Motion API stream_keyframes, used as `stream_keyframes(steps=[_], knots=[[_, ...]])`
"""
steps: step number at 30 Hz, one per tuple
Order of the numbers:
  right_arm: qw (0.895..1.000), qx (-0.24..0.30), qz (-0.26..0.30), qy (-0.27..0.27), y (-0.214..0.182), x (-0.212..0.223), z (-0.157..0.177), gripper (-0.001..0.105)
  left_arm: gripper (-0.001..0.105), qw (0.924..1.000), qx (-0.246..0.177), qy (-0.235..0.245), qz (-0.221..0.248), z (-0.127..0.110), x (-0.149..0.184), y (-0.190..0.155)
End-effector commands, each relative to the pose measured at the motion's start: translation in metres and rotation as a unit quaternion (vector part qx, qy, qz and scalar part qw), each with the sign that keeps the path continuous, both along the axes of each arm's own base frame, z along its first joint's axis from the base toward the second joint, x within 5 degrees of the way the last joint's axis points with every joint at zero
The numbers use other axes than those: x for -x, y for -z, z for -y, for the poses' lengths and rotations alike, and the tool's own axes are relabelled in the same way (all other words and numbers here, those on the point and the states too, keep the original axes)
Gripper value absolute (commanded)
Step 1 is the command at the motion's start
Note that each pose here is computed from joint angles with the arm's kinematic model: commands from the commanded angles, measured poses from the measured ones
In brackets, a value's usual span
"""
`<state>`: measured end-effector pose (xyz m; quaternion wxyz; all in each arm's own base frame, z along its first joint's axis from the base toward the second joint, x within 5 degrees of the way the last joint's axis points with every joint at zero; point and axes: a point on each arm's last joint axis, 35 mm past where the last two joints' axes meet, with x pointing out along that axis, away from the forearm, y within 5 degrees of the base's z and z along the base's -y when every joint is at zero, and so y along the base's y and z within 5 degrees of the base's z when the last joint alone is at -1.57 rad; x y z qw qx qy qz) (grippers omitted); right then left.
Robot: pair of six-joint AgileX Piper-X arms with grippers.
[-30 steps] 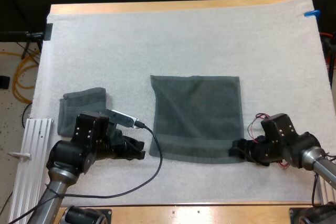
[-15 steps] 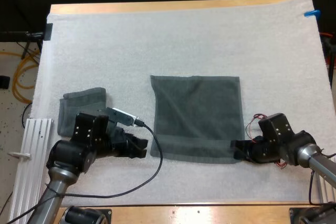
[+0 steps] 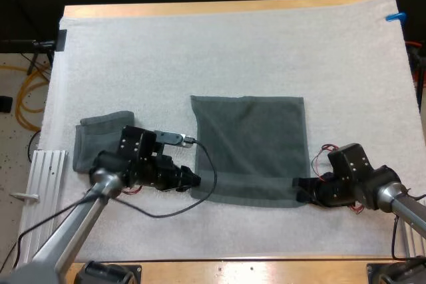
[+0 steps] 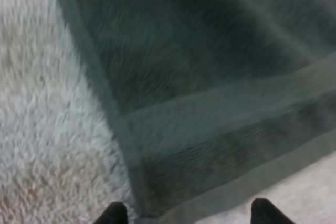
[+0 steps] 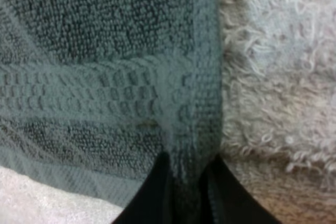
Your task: Pick towel from pile fold and stack
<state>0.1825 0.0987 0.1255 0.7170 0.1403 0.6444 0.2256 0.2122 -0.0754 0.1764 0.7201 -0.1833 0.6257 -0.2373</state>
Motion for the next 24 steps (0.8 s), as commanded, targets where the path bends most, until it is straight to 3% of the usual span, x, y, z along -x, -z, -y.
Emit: stream_keyframes(steps=[1,8,11,16,19,22,24], knots=[[1.000,0.008,-0.018,-0.001,0.005,0.005,0.002,0.000,0.049,1.0000,0.005,0.001,-0.005,0.002,-0.002,0.004],[1.000,0.008,-0.018,-0.001,0.005,0.005,0.002,0.000,0.049,0.9960,0.019,0.008,-0.087,0.006,-0.010,0.045],[1.000,0.008,-0.018,-0.001,0.005,0.005,0.002,0.000,0.049,0.9947,0.016,0.008,-0.102,0.007,-0.011,0.054],[1.000,0.008,-0.018,-0.001,0.005,0.005,0.002,0.000,0.045,0.9919,0.044,0.015,-0.118,0.009,-0.012,0.059],[1.000,0.008,-0.018,-0.001,0.005,0.005,0.002,0.000,0.030,0.9909,0.055,0.017,-0.122,0.009,-0.011,0.059],[1.000,0.007,-0.018,-0.001,0.005,0.005,0.002,0.000,0.005,0.9903,0.054,0.017,-0.127,0.009,-0.010,0.059],[1.000,0.006,-0.019,-0.002,0.005,0.005,0.001,0.000,0.000,0.9891,0.060,0.020,-0.133,0.009,-0.009,0.059]])
